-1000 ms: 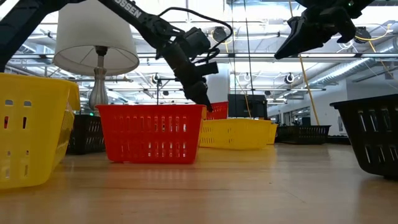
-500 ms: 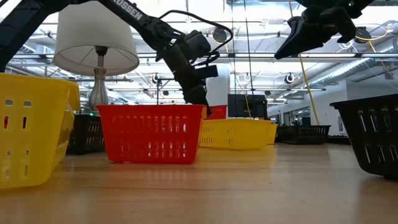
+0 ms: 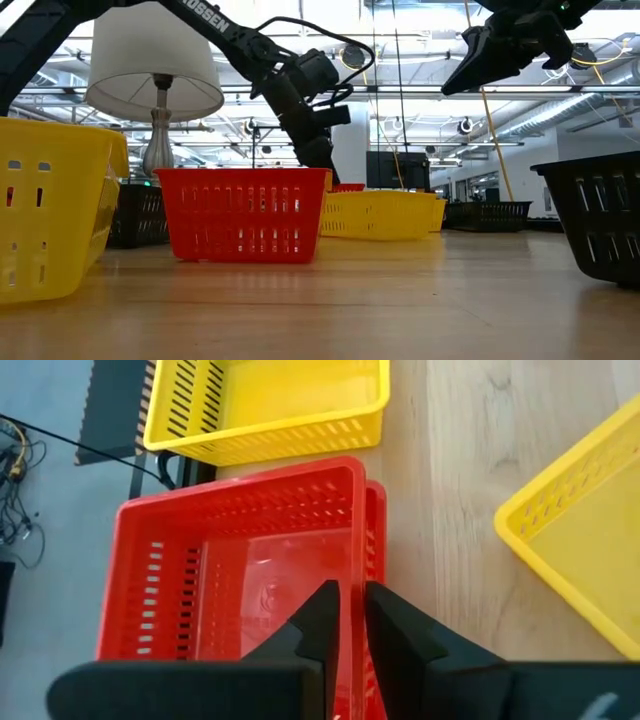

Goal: Stack baskets by color
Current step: Stack the bottom right red bin on top of the top red bin, then stack the center yellow bin on top of the top yellow bin

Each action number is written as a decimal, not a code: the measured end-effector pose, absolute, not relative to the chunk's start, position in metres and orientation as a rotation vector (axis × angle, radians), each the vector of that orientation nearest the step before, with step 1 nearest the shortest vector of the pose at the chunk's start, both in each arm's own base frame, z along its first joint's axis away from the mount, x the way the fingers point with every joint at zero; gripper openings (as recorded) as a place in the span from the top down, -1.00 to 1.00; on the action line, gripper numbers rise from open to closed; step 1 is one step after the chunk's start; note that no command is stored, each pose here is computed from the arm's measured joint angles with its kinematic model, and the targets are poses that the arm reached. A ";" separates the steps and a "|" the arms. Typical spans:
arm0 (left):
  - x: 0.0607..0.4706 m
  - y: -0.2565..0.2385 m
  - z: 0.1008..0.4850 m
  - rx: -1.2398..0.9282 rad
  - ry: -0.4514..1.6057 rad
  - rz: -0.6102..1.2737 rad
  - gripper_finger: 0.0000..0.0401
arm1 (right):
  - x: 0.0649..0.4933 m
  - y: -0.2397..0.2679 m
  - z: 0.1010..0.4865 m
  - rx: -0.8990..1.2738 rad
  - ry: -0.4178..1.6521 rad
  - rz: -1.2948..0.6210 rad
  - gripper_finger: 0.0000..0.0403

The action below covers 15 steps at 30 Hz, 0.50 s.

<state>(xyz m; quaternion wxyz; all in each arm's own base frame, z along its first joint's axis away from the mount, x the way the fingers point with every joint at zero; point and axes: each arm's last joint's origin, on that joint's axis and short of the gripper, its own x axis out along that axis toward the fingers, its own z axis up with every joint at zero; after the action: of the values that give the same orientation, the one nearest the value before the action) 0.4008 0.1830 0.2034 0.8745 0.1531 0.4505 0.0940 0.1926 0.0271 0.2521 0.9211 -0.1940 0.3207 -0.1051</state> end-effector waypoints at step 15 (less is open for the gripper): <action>0.401 0.184 0.204 0.254 0.934 0.245 0.28 | 0.193 0.027 0.252 -0.399 0.659 -0.216 1.00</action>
<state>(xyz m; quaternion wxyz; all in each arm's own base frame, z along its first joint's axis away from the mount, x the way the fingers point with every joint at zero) 0.4006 0.1835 0.2037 0.8780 0.1218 0.4478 0.1175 0.1926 0.0271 0.2521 0.9211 -0.1941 0.3208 -0.1051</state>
